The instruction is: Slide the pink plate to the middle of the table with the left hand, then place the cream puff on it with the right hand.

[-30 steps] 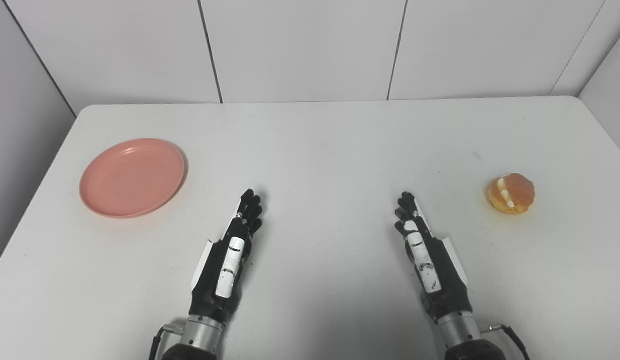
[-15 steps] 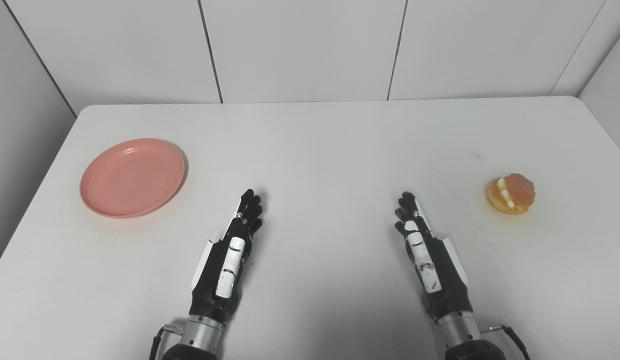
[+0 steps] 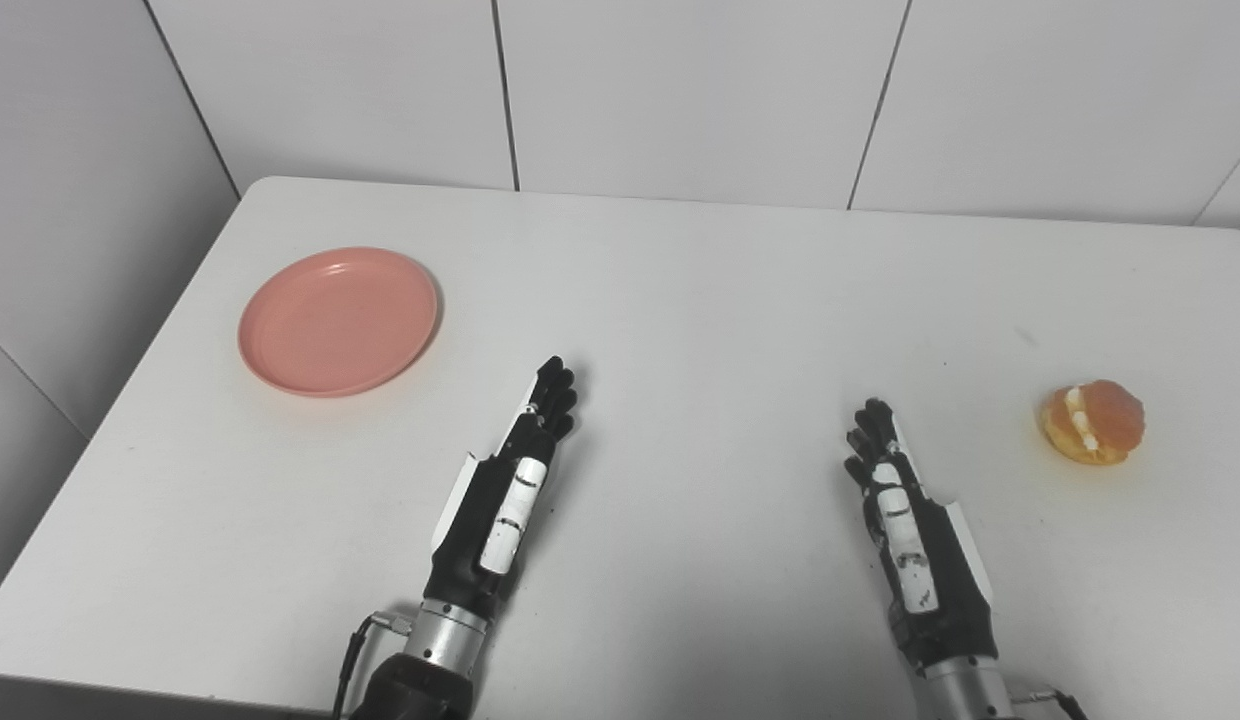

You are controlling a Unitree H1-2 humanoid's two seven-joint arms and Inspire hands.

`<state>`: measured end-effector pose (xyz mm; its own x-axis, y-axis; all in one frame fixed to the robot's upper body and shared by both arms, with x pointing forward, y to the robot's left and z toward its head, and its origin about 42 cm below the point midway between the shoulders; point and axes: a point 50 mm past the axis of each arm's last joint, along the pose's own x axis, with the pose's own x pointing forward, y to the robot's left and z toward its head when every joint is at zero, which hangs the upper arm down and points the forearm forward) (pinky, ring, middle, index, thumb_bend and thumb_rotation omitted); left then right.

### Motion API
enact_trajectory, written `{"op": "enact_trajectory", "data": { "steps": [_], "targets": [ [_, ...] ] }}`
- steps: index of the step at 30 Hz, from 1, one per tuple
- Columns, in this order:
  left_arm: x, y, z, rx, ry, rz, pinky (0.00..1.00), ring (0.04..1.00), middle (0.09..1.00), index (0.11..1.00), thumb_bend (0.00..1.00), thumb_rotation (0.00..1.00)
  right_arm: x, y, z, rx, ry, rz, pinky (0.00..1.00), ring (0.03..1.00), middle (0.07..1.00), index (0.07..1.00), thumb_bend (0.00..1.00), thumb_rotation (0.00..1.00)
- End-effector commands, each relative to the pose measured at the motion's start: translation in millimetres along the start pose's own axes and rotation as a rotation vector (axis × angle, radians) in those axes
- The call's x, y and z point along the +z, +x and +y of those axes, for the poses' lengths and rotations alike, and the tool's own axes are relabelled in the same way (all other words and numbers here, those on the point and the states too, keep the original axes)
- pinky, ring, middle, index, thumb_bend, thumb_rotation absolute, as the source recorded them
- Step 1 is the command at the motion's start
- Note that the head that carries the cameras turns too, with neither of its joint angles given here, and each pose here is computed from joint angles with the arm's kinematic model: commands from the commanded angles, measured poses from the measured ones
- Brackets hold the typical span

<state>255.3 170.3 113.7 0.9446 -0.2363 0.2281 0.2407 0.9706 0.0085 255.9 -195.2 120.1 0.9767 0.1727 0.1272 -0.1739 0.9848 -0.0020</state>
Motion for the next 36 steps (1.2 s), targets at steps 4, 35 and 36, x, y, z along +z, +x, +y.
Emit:
{"op": "enact_trajectory", "data": {
  "steps": [4, 35, 36],
  "targets": [
    [-35, -15, -19, -0.004, -0.028, 0.161, 0.97, 0.984, 1.000, 0.997, 0.47, 1.00, -6, -6, -8, 0.014, 0.000, -0.005, 1.00, 1.000, 1.000, 1.000, 0.29, 1.00],
    [-11, -8, -13, 0.012, 0.000, 0.117, 0.97, 0.977, 1.000, 1.000, 0.47, 1.00, -4, -2, -5, 0.010, 0.017, 0.011, 1.00, 1.000, 1.000, 1.000, 0.27, 1.00],
    [-8, -7, -11, 0.008, 0.009, 0.111, 0.99, 0.984, 1.000, 1.000, 0.48, 1.00, -3, -2, -5, 0.007, 0.017, 0.011, 1.00, 1.000, 1.000, 1.000, 0.28, 1.00]
  ]
}}
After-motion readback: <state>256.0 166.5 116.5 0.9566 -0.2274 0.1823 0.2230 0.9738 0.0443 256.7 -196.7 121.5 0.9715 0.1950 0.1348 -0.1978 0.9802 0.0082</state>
